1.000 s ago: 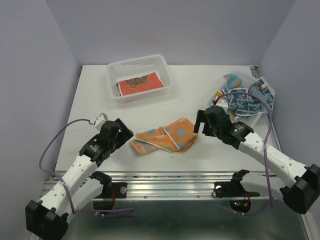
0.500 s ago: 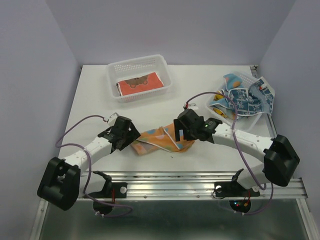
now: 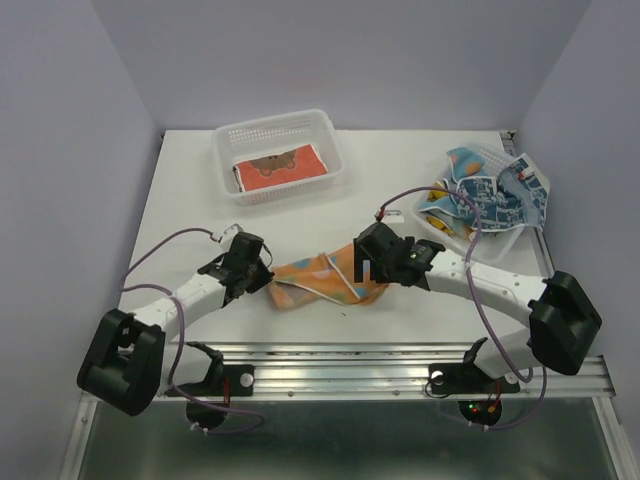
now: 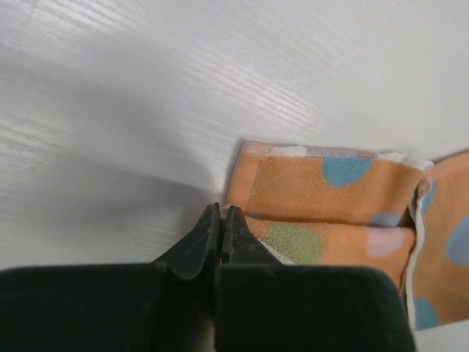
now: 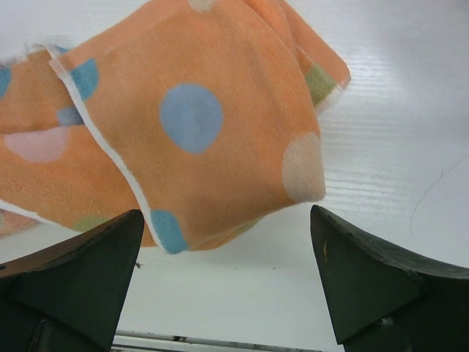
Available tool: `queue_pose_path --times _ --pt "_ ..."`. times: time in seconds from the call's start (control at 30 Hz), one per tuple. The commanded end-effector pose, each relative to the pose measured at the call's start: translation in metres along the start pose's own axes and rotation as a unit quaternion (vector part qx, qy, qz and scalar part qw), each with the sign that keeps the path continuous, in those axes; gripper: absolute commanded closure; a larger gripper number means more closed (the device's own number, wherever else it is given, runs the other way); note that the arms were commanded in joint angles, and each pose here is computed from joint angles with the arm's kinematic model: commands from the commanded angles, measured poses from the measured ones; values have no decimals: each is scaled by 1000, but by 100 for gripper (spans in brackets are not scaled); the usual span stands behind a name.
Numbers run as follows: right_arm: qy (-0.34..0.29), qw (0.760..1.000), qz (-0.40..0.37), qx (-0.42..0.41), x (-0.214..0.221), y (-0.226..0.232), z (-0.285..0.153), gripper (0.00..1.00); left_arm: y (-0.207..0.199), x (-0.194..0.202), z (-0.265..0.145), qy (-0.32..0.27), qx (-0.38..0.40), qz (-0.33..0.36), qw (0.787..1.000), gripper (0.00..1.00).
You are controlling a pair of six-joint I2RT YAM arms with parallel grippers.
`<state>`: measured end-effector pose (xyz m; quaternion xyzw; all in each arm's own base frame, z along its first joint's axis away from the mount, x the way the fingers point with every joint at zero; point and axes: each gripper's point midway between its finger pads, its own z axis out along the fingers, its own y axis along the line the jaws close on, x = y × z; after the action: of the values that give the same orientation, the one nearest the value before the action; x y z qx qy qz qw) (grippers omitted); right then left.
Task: Fold and stack the towels
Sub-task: Flatten out the crumpled towel
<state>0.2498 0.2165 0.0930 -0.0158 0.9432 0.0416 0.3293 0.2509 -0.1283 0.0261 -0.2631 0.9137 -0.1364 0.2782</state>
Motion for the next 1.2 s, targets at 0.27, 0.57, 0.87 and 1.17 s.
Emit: queue_pose_path --times 0.27,0.57,0.87,1.17 --pt "-31 995 85 -38 6 13 25 2 -53 -5 -83 -53 194 51 978 100" --pt "-80 984 66 -146 -73 80 64 12 -99 64 -110 10 295 125 947 100" --pt "-72 965 40 -250 -129 80 87 13 -175 134 -106 48 293 237 925 87" --pt "-113 986 94 -77 -123 -23 33 0 -188 150 -115 24 248 297 922 1"
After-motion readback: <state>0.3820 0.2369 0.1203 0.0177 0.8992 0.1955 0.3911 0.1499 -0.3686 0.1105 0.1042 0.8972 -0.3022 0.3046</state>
